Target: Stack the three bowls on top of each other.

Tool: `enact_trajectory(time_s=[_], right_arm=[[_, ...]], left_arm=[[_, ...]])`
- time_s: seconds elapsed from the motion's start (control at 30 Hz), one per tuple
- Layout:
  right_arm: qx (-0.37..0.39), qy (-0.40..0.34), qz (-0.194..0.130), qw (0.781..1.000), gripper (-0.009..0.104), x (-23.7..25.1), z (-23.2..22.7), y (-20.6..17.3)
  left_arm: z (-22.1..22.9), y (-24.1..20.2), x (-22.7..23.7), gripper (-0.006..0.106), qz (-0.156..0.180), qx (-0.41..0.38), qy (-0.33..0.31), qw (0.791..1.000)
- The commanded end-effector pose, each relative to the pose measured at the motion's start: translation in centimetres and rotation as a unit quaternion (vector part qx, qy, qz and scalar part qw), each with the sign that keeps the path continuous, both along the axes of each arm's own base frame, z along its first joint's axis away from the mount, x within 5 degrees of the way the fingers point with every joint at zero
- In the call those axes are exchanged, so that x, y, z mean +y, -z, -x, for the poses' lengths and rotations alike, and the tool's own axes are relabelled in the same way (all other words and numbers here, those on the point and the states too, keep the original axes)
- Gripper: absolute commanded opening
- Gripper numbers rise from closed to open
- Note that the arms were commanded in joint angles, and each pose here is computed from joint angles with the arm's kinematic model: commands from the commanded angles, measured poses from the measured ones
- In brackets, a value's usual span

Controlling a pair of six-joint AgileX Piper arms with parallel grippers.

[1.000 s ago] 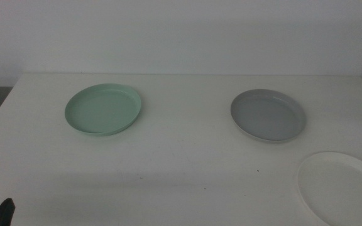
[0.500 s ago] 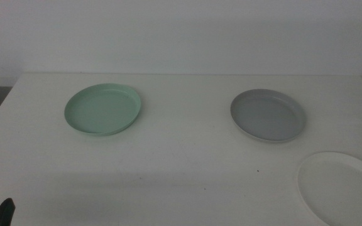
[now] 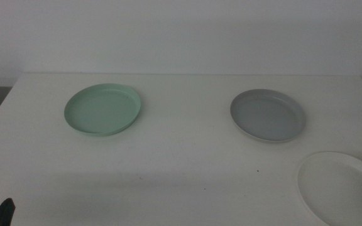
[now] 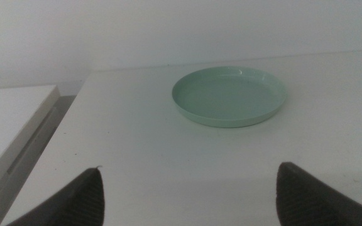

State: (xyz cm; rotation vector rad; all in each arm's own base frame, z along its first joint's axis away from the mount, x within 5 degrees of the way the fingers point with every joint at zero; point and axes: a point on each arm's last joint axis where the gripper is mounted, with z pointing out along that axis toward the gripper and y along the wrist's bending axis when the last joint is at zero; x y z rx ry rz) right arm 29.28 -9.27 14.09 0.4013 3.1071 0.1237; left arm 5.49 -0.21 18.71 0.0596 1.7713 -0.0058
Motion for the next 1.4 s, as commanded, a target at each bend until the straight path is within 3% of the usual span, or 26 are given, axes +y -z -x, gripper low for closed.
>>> enact_trajectory(time_s=[0.0,0.13,0.2,0.43,0.63,0.67,0.8,0.9,1.0,1.2,1.37], right_arm=[[0.011,0.002,-0.006,1.000,0.049,-0.2,0.1,0.8],[0.021,-0.002,-0.008,1.000,0.021,-0.2,0.1,1.3],[0.024,-0.007,-0.004,1.000,-0.002,-0.3,0.2,1.3],[0.031,-0.034,-0.001,0.999,-0.002,0.9,1.1,-1.8],[-0.053,-0.108,0.027,0.992,-0.002,5.6,1.2,-10.6],[-0.078,-0.114,0.018,0.990,-0.003,6.8,0.8,-12.2],[-0.144,-0.135,-0.066,0.978,-0.003,12.2,-1.7,-15.5],[-0.144,-0.166,-0.113,0.969,-0.003,16.7,-4.3,-14.7],[-0.117,-0.206,-0.138,0.962,-0.003,21.2,-6.8,-12.1],[-0.077,-0.242,-0.149,0.956,-0.003,26.2,-10.5,-7.0],[-0.059,-0.240,-0.160,0.956,-0.003,27.5,-12.2,-4.1]], left_arm=[[0.0,-0.1,0.0,0.094,0.002,-0.008,0.001,1.000],[0.0,-0.1,0.0,0.094,0.002,-0.008,0.001,1.000],[0.0,-0.1,0.0,0.094,0.002,-0.008,0.001,1.000],[0.0,-0.1,0.0,0.094,0.002,-0.008,0.001,1.000],[0.0,-0.1,0.0,0.094,0.000,-0.008,0.001,1.000],[0.0,-0.1,0.0,0.094,0.000,-0.008,0.001,1.000],[0.0,-0.1,0.0,0.094,0.002,-0.008,0.001,1.000],[0.0,-0.1,0.0,0.094,0.002,-0.008,0.001,1.000],[0.0,-0.1,0.0,0.094,0.002,-0.008,0.001,1.000],[0.0,-0.1,0.0,0.094,0.002,-0.008,0.001,1.000],[0.0,-0.1,0.0,0.094,0.002,-0.008,0.001,1.000]])
